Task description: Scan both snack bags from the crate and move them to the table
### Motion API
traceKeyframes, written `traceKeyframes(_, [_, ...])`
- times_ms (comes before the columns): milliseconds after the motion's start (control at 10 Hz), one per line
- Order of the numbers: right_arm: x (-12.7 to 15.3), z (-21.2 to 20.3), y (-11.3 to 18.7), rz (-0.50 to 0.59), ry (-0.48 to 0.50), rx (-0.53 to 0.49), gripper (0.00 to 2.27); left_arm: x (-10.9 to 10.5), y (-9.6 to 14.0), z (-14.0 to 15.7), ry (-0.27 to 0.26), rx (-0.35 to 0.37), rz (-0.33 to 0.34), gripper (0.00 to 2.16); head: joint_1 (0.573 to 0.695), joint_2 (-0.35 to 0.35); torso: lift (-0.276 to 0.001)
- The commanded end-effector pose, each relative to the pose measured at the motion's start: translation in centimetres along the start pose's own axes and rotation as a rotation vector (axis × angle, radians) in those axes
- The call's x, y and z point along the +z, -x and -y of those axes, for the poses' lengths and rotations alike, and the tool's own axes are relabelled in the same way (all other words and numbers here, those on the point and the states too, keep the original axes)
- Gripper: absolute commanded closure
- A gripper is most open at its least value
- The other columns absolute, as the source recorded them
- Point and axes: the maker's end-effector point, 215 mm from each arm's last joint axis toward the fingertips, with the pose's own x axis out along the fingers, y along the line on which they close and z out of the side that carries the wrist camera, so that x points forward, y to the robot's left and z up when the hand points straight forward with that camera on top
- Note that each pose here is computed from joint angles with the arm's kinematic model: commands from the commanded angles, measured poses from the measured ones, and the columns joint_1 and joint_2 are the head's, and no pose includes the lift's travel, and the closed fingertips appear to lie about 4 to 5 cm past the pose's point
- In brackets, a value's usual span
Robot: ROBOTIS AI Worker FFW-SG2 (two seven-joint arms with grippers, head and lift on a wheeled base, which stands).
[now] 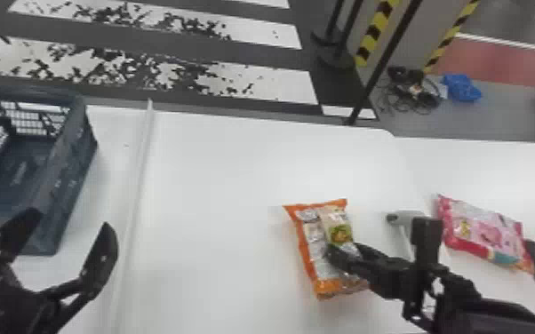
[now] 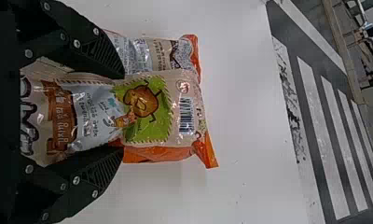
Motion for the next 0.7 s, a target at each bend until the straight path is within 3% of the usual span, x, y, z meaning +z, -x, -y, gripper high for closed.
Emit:
traceKeyframes(0, [0.6, 0.1, 0.6, 0.012, 0.000, -0.003, 2.24, -0.1, -0.1, 0.1, 0.003, -0.001, 0.000, 0.07, 0.695, -0.211, -0.087])
traceKeyframes(300, [4.1, -0.6, 3.5, 0.101, 0.009, -0.012, 2.24, -0.5, -0.5, 0.0, 0.005, -0.001, -0.013, 0.07, 0.695, -0.219, -0.087])
traceKeyframes(600, [9.8, 0.9, 6.7, 0.220, -0.105, 0.004, 2.24, -0.2, -0.7, 0.0, 0.001, -0.002, -0.008, 0.07, 0.695, -0.234, -0.087])
